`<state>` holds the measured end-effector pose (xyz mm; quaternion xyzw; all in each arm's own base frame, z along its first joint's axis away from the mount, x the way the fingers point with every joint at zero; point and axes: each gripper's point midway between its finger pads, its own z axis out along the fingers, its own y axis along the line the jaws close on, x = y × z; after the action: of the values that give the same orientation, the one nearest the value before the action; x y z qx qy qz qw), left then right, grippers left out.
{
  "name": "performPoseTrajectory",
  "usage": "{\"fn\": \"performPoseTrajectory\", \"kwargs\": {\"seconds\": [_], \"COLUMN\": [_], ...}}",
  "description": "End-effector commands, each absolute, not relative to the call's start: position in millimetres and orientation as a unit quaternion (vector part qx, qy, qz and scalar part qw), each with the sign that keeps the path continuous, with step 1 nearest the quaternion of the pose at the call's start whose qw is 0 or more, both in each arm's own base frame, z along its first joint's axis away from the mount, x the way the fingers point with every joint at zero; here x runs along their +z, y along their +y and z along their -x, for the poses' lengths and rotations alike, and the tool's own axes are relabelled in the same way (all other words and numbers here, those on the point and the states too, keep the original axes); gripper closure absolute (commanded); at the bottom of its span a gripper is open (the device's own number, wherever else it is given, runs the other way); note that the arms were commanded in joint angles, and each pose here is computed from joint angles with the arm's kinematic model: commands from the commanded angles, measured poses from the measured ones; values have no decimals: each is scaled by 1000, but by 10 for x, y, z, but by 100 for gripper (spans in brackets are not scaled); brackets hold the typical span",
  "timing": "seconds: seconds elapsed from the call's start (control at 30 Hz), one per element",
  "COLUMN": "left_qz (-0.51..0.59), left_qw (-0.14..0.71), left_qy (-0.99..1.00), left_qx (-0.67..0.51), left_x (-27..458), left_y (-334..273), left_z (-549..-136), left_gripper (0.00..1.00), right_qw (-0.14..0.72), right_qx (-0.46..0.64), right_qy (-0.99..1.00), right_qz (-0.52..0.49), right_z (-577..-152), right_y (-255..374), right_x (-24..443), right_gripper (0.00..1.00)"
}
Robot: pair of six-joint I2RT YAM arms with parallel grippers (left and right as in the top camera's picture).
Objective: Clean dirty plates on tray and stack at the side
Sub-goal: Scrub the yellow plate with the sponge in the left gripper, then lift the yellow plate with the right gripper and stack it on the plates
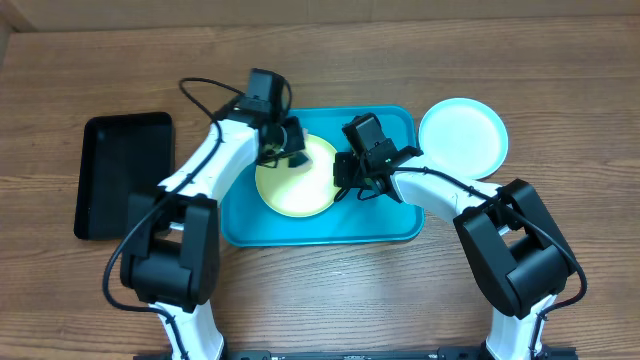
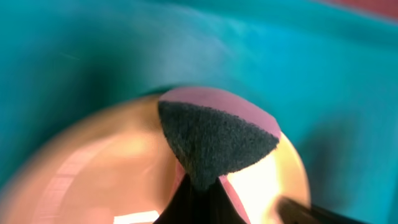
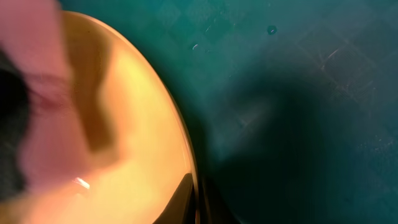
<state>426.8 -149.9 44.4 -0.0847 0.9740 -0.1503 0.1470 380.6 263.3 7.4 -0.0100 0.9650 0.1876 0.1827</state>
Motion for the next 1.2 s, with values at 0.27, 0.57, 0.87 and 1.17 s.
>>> {"fn": "performPoseTrajectory", "kwargs": {"seconds": [0.27,0.57,0.87,1.17], "left_qz": [73,158,302,401], "left_qw": [110,103,157,249], "left_qy": [991,972,934,882], "left_qx": [-30,140,107,11], "left_x": [64,352,1313,2196], "left_y": [-1313,-180,332,1011], "left_z": [-4045,-4065,-4215,-4067], "left_gripper": [96,96,96,96], "right_qw": [161,162,198,325], "right_qx": [164,164,174,56], "right_qy": [973,973,964,929], "right_qz": [7,7,37,167], "right_z": [-3722,-3724,-3903,-4215], "right_y": [2537,2537,2626,2652], "right_x": [-120,-119,226,1205], "right_gripper": [96,96,96,96]}}
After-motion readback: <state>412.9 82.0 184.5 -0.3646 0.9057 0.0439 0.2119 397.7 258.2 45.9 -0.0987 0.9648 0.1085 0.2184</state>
